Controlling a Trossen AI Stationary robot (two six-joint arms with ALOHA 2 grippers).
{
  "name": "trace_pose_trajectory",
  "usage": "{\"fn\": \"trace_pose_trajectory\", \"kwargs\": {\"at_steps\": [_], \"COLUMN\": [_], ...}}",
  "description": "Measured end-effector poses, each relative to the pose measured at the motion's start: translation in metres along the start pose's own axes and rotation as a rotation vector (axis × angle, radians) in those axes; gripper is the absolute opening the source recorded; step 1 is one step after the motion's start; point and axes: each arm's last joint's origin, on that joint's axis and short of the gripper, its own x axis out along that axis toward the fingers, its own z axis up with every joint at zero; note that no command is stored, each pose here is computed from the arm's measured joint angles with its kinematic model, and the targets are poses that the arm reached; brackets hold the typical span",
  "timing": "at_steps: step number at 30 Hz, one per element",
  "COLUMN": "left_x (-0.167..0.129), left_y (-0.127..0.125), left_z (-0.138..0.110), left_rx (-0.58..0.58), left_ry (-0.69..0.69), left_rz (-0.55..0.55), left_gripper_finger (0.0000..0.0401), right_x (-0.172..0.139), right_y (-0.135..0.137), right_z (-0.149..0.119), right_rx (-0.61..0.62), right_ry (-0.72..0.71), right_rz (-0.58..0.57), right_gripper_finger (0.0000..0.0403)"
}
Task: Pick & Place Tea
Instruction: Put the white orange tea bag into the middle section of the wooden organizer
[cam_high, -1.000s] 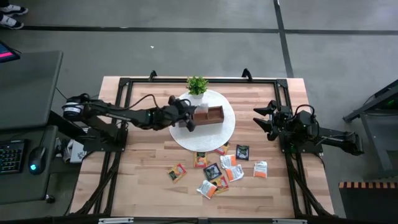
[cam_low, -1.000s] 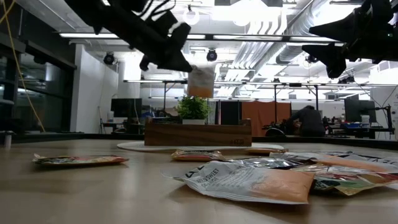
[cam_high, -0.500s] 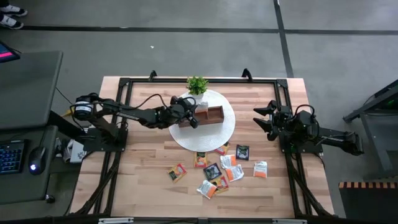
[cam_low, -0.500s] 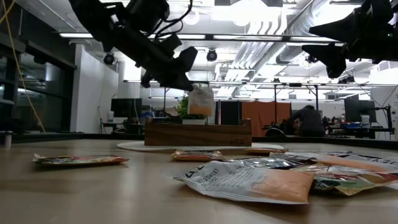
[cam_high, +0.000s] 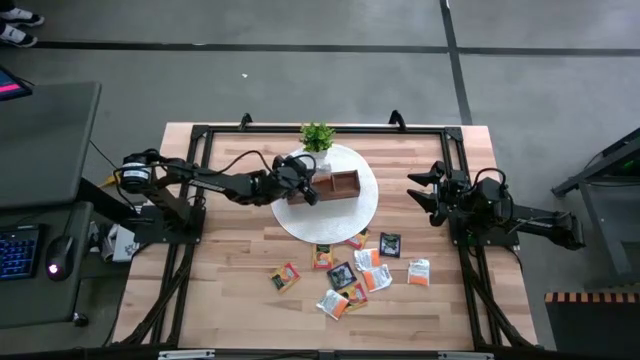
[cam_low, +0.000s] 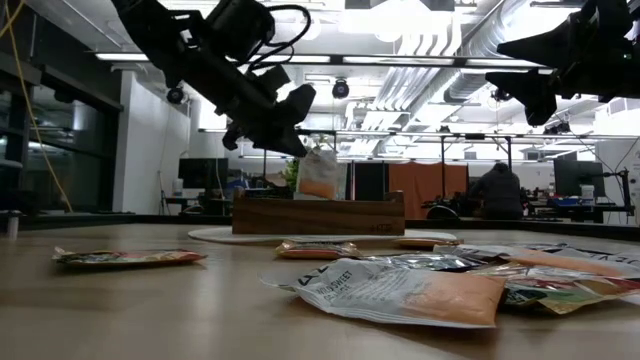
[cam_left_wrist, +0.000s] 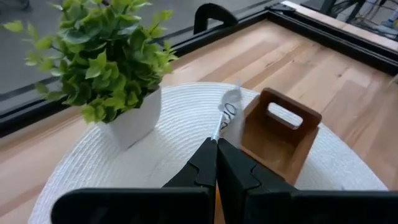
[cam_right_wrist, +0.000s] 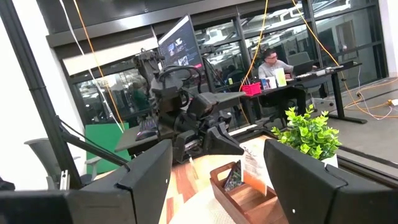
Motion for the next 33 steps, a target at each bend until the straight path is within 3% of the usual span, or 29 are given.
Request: {"fn": "trace_pose_trajectory", "kwargs": {"at_steps": [8,17,33], "left_x": [0.0,0.012,0.012], "left_y": [0.0,-0.002,-0.002], "left_z": [-0.001,-0.018,-0.017], "left_rx": [0.015,0.044,0.08], "left_ry": [0.007,0.06,0.056], "left_rz": [0.0,0.001,-0.009], "left_gripper_finger": [0.0,0.0,0.001], "right_x": [0.0,0.0,0.0], "right_y": [0.0,0.0,0.0], "right_z": [0.0,0.0,0.0], "right_rx": [0.0,0.0,0.0], "right_ry": [0.0,0.0,0.0], "right_rz": [0.0,0.0,0.0], "right_gripper_finger": [0.025,0.025,0.025]}}
